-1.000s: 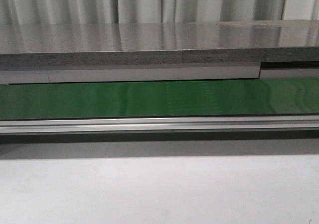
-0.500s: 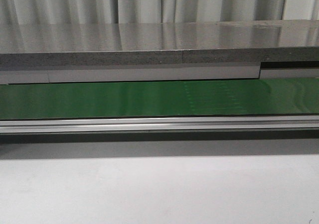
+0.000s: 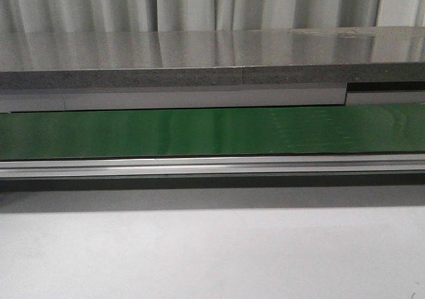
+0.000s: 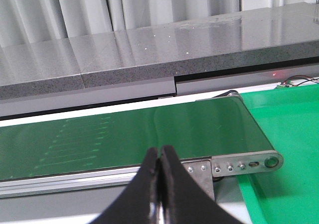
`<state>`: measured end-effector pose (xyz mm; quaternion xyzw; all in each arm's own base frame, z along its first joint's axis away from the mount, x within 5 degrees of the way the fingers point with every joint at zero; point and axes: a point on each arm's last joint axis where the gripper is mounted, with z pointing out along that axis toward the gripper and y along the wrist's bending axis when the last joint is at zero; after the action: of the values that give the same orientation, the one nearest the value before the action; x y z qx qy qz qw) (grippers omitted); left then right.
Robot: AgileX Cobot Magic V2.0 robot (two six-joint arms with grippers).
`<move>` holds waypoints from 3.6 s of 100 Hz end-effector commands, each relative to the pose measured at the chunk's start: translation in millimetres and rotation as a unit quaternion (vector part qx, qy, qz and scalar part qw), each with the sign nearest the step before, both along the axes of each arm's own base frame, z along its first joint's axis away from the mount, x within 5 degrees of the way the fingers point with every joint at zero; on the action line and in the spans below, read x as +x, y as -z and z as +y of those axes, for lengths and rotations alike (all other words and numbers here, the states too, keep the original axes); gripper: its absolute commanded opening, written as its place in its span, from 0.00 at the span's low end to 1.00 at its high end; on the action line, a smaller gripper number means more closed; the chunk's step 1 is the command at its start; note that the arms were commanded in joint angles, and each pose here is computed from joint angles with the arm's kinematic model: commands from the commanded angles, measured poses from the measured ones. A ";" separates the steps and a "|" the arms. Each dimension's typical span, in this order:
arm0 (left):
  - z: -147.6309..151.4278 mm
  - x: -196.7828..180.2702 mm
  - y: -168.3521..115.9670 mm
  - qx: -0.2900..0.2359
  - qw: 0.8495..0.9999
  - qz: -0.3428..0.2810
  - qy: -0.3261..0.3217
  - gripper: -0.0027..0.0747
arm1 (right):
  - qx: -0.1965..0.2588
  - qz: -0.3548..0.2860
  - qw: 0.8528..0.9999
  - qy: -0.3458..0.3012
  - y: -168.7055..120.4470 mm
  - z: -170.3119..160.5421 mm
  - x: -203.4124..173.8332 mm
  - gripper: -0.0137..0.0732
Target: Move button from left to right
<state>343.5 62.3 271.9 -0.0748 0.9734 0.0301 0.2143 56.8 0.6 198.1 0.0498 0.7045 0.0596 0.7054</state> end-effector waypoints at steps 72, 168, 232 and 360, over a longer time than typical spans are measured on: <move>-25.5 16.9 13.3 -0.008 0.999 0.009 0.044 0.50 | -0.006 -0.057 0.998 -0.003 -13.5 0.5 -2.7 0.08; -58.8 -72.1 -102.2 -0.003 0.965 -0.242 0.096 0.79 | -0.006 -0.057 0.998 -0.003 -13.5 0.5 -2.7 0.08; -72.3 -246.3 -43.8 0.009 0.870 -0.476 0.127 0.76 | -0.006 -0.057 0.998 -0.003 -13.5 0.5 -2.7 0.08; -69.2 -265.1 -9.0 0.016 0.836 -0.537 0.116 0.03 | -0.006 -0.057 0.998 -0.003 -13.5 0.5 -2.7 0.08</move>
<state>77.8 -7.0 264.8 0.0438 0.7431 -0.0191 0.6675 56.8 0.6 198.1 0.0498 0.7045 0.0596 0.7054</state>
